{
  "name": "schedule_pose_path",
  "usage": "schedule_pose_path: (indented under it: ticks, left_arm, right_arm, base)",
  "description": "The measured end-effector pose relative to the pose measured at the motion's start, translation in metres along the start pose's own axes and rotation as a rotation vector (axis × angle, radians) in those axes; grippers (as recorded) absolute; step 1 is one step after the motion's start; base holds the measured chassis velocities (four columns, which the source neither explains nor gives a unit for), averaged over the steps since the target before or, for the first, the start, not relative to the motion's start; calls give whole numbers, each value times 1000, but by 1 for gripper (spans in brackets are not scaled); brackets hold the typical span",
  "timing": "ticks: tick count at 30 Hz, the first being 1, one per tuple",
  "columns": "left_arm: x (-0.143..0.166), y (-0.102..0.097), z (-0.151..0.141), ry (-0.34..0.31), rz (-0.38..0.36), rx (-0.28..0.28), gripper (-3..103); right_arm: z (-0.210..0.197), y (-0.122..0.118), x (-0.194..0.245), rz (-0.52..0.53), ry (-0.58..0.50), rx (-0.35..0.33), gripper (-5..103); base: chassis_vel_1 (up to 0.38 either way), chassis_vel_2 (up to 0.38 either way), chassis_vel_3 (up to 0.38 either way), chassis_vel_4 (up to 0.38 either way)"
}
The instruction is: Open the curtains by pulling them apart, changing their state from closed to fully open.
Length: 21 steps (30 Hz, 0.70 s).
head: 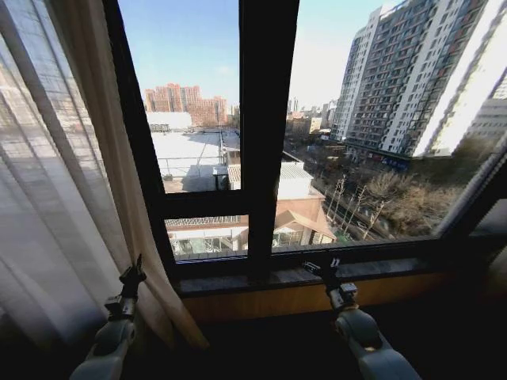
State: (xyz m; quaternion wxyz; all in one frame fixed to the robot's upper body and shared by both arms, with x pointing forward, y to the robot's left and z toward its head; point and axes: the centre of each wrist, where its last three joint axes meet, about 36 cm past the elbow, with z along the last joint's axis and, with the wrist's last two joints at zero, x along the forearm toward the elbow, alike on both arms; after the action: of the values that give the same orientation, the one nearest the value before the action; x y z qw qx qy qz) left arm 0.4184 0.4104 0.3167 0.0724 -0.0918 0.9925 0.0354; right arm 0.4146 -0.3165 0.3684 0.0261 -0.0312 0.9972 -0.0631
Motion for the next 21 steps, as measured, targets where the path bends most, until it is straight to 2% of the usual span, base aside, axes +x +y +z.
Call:
schedule_pose_path:
  ticks: [21]
  left_arm:
    - [-2, 11, 0, 4, -21, -14, 0]
  right_arm:
    - [0, 0, 0, 0, 0, 0, 100]
  base:
    - [412, 305, -409, -295]
